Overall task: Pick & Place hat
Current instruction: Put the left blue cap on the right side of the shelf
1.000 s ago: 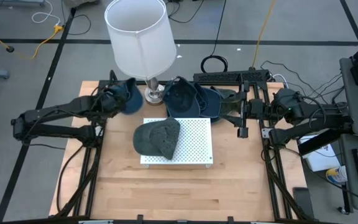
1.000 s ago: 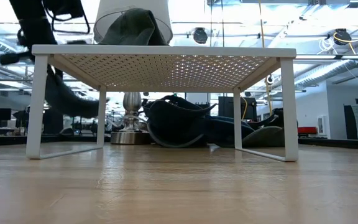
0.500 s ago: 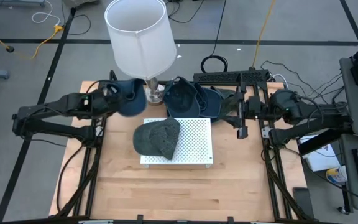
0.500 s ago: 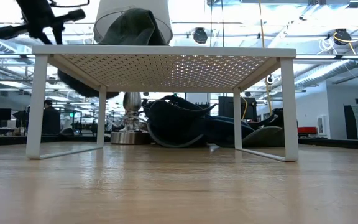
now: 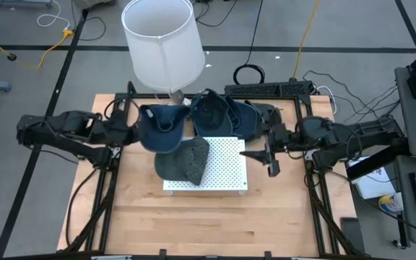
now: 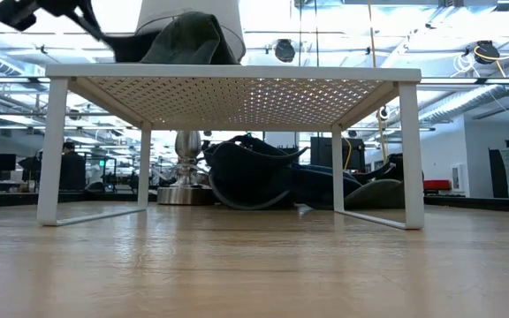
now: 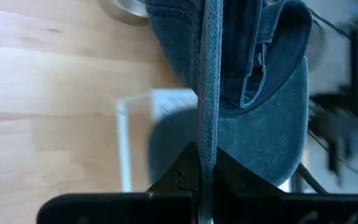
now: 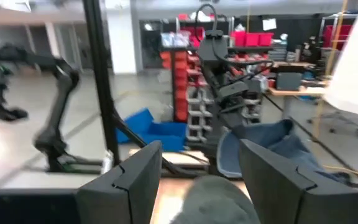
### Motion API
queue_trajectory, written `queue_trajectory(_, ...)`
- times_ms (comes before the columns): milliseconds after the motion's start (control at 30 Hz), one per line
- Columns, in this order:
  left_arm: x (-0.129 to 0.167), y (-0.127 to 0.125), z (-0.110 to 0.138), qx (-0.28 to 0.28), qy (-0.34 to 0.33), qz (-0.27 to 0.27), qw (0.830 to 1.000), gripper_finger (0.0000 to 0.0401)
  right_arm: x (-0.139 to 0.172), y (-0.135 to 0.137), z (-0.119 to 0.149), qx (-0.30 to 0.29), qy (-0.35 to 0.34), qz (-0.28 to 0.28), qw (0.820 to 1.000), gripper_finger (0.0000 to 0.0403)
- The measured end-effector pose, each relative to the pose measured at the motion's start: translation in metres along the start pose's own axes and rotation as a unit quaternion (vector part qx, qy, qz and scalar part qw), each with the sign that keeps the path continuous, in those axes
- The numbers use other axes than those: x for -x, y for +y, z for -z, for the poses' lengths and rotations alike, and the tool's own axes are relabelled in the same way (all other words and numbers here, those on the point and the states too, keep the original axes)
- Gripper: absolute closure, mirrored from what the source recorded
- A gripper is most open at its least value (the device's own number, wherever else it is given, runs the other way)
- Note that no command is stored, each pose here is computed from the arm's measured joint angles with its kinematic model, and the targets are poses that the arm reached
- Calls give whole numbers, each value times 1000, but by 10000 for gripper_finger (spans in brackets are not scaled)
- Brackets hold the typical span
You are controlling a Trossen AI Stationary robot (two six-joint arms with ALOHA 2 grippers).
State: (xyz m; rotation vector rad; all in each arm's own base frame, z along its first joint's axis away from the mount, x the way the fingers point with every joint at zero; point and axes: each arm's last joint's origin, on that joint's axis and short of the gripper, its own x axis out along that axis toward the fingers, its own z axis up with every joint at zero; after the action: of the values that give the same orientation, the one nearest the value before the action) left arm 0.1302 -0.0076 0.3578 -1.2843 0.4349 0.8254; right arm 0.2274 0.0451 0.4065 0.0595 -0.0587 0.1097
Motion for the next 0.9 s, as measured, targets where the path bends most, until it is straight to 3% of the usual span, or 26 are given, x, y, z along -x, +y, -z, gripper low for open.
queue_trajectory(233, 13, -15, 17, -66, 51, 91, 992, 393, -14, 20, 0, -59, -40, -42, 997, 195)
queue_trajectory(400, 22, -24, 29, -124, 79, 157, 976, 393, -17, 34, 3, -103, -40, -70, 991, 195)
queue_trajectory(733, 41, -42, 53, -244, 104, 299, 917, 393, -14, 42, 2, -279, -30, -92, 955, 195)
queue_trajectory(900, 46, -47, 69, -311, 101, 337, 883, 393, -14, 42, 2, -311, -27, -94, 945, 195)
